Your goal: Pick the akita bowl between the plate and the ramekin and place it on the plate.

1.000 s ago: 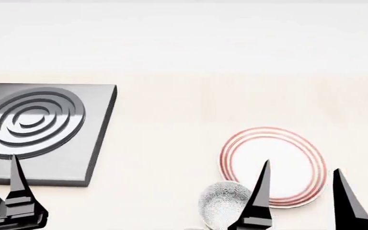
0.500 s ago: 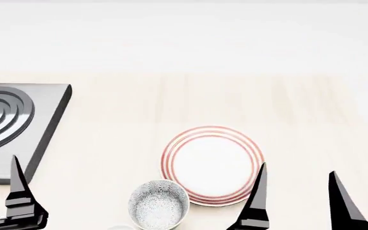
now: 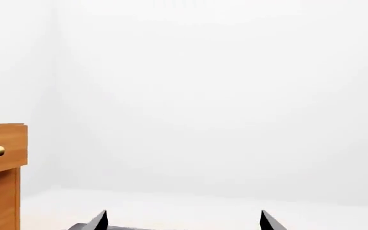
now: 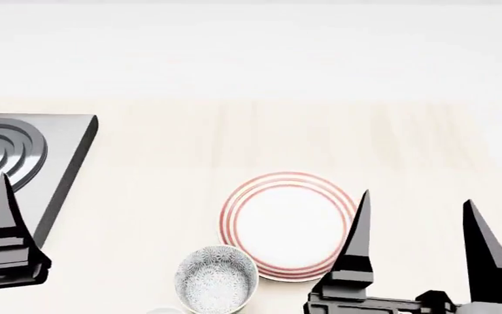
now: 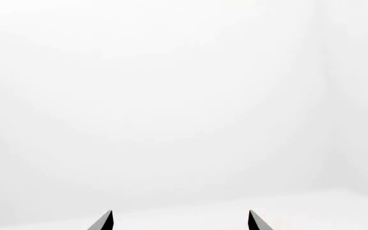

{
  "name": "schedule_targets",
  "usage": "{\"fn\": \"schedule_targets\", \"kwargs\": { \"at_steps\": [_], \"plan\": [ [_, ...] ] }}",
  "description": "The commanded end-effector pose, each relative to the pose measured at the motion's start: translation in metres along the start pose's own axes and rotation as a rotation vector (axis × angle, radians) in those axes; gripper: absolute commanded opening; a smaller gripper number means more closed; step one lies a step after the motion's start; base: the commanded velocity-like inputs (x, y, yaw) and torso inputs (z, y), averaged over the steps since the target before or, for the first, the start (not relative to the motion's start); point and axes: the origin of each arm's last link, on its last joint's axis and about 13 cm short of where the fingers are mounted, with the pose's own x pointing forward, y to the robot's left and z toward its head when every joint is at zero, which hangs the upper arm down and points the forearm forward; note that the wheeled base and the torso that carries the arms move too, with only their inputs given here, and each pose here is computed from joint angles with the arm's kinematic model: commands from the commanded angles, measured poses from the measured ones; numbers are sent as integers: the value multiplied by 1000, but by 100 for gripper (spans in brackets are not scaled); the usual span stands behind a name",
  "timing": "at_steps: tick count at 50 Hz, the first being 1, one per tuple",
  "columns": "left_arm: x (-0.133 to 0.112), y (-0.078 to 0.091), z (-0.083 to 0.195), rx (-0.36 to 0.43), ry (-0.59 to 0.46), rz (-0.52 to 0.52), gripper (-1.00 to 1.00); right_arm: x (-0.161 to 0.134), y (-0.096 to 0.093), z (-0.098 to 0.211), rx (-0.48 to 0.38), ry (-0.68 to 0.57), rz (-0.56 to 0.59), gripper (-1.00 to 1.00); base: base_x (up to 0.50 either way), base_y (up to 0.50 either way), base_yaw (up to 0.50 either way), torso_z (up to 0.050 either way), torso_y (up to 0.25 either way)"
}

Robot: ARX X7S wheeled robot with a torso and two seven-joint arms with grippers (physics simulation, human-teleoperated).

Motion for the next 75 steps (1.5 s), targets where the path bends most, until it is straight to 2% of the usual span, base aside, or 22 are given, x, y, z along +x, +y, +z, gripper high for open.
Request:
{"fn": "schedule_targets", "kwargs": {
  "at_steps": [1,5,8,15,17,18,23,25,32,39,42,45,47,49,50,53,56,65,70,75],
  "plan": [
    [4,4,29,-24,-34,-71,100,7,0,33,-42,-46,13,100,500,0,0,0,0],
    [6,3,33,-16,-37,-81,100,11,-1,39,-51,-48,18,100,500,0,0,0,0],
    [8,3,33,-9,-21,-94,100,15,-2,39,-63,-4,26,100,500,0,0,0,0],
    [14,4,35,12,16,-125,100,26,-3,48,-64,120,124,100,241,0,0,0,0],
    [16,5,36,11,24,-128,100,30,-3,50,-102,147,124,100,0,0,0,0,0],
    [18,5,37,9,32,-129,100,32,-3,53,-68,164,155,100,0,0,0,0,0],
    [21,4,34,52,41,-132,100,40,-2,61,-152,190,231,100,0,0,0,0,0],
    [22,5,35,64,32,-127,100,44,-4,62,-187,192,229,100,0,0,0,0,0],
    [26,7,35,71,65,-130,100,56,-6,70,-308,202,328,100,0,0,0,0,0],
    [28,8,35,93,61,-130,100,78,-8,73,-394,282,441,100,0,0,0,0,0],
    [29,9,35,101,59,-130,100,88,-7,73,-459,331,514,100,0,0,0,0,0],
    [29,10,34,102,60,-128,100,95,-6,73,-474,374,557,100,0,0,0,0,0],
    [27,9,31,100,69,-133,100,105,-3,75,-564,386,605,100,0,0,0,0,0],
    [26,9,30,102,68,-136,100,110,-1,75,-578,401,624,100,0,0,0,0,0],
    [25,9,29,102,69,-139,100,117,1,74,-633,407,664,100,0,0,0,0,0],
    [25,11,28,103,71,-138,100,130,3,67,-710,484,756,100,0,0,0,0,0],
    [26,11,26,103,74,-140,100,137,6,63,-747,547,853,100,0,0,0,0,0],
    [25,11,23,100,82,-144,100,152,14,49,-834,655,1000,100,0,0,0,0,0],
    [26,11,21,98,88,-142,100,155,17,27,-906,703,1023,100,0,0,0,0,0],
    [24,11,22,96,87,-145,100,152,24,19,-927,749,1094,100,0,0,0,0,0]
  ]
}}
